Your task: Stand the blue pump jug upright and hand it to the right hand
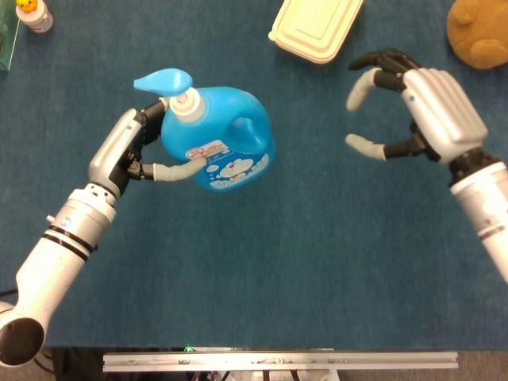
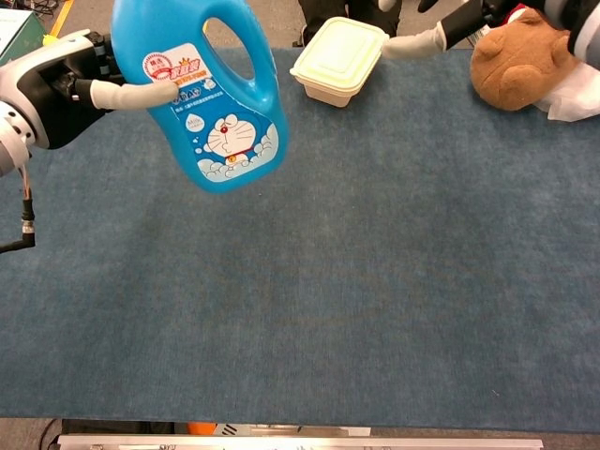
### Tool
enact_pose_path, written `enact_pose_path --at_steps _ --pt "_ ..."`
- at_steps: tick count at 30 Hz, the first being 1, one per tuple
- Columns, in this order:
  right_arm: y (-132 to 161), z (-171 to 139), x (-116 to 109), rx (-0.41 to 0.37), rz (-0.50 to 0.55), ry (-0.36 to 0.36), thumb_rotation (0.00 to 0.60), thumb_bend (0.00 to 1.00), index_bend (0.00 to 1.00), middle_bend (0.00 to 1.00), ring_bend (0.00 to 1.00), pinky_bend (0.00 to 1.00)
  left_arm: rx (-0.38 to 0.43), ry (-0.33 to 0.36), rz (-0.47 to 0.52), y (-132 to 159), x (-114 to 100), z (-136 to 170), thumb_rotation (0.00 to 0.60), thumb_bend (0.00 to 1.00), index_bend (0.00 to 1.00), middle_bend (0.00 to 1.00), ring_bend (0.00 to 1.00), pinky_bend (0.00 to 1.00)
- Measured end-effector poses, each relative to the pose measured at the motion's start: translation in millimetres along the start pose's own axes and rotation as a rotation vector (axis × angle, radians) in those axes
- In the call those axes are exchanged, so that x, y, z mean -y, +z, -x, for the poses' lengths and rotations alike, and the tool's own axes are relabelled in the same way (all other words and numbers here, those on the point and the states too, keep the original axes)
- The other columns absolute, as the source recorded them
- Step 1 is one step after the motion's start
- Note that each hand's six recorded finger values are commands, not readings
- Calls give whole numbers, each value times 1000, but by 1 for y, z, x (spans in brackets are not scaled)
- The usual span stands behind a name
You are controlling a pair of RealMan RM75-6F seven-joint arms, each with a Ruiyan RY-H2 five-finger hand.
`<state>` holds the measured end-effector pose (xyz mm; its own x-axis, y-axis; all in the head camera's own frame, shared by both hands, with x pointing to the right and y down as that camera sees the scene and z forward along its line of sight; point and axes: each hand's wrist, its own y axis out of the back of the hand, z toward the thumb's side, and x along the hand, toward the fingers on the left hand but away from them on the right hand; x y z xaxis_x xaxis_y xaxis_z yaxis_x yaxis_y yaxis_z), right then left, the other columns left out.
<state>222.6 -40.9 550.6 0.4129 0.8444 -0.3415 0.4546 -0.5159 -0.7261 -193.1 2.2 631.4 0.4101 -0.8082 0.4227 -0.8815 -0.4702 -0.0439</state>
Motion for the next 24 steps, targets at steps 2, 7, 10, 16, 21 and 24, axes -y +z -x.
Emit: enact_pose_path --at_steps 2,7,10,16,21,24 --pt "4 4 2 -3 4 -1 600 132 484 262 170 308 2 1 -2 1 1 0 600 204 472 440 428 363" --pt "15 15 12 -8 18 6 600 129 454 262 170 308 11 0 -6 3 4 2 600 205 472 439 427 363" --pt "20 21 19 -8 34 15 600 128 449 262 170 308 14 -3 -8 3 7 3 600 204 472 439 425 363" --pt "34 34 37 -14 82 43 600 128 436 261 170 308 22 -15 -15 4 13 3 600 204 472 438 424 363" --pt "48 40 47 -28 123 57 600 127 428 260 170 308 27 -30 -14 6 21 4 600 204 472 438 423 363" --pt "53 43 51 -29 139 59 600 127 428 261 170 308 30 -38 -16 6 24 4 600 204 471 438 422 363"
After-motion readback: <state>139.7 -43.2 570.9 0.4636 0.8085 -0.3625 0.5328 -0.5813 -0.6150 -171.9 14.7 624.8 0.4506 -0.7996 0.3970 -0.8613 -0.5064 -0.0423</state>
